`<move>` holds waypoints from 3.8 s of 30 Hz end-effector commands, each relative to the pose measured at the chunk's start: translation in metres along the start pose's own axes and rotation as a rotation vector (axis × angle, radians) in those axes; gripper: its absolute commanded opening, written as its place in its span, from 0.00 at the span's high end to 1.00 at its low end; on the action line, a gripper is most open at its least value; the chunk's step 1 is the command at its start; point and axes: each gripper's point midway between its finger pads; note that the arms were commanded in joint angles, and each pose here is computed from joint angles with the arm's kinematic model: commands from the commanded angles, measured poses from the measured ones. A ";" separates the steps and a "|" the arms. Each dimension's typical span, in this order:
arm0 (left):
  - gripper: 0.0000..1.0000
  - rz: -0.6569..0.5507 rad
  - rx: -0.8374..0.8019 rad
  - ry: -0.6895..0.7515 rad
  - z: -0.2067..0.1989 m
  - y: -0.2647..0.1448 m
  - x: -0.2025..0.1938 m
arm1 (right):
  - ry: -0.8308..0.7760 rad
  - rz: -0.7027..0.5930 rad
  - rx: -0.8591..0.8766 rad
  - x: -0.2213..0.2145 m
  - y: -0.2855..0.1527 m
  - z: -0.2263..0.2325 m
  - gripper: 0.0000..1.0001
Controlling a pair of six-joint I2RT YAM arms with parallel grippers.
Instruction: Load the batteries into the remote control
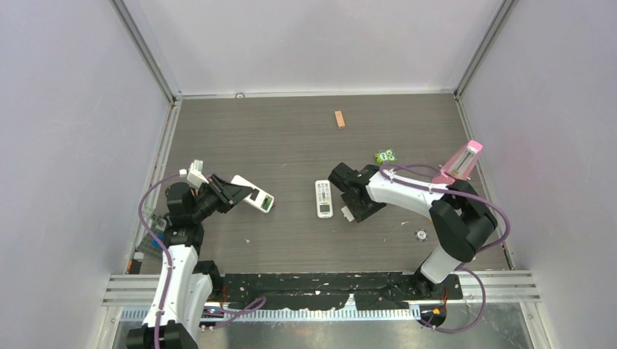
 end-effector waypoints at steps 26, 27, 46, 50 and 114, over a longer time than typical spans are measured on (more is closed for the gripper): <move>1.00 -0.024 0.001 0.066 -0.010 -0.008 0.006 | -0.748 -0.259 0.382 0.056 -0.018 -0.009 0.43; 1.00 -0.022 0.003 0.066 -0.010 -0.008 0.006 | -0.809 -0.221 0.382 0.052 -0.011 -0.009 0.47; 1.00 -0.033 0.050 0.053 0.005 -0.003 0.008 | -1.187 0.129 0.341 -0.021 0.019 -0.027 0.73; 1.00 -0.031 0.055 0.051 0.006 -0.002 0.008 | -1.186 0.177 0.358 -0.040 0.009 -0.032 0.75; 1.00 -0.015 0.083 0.074 0.006 0.000 0.015 | -2.157 0.177 0.591 -0.064 -0.008 0.003 0.63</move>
Point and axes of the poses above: each gripper's point midway between its finger pads, its own y axis out along the fingers, its own z axis along the line the jaws close on, x = y × z, and after that the axes turned 3 degrees about -y, right-handed
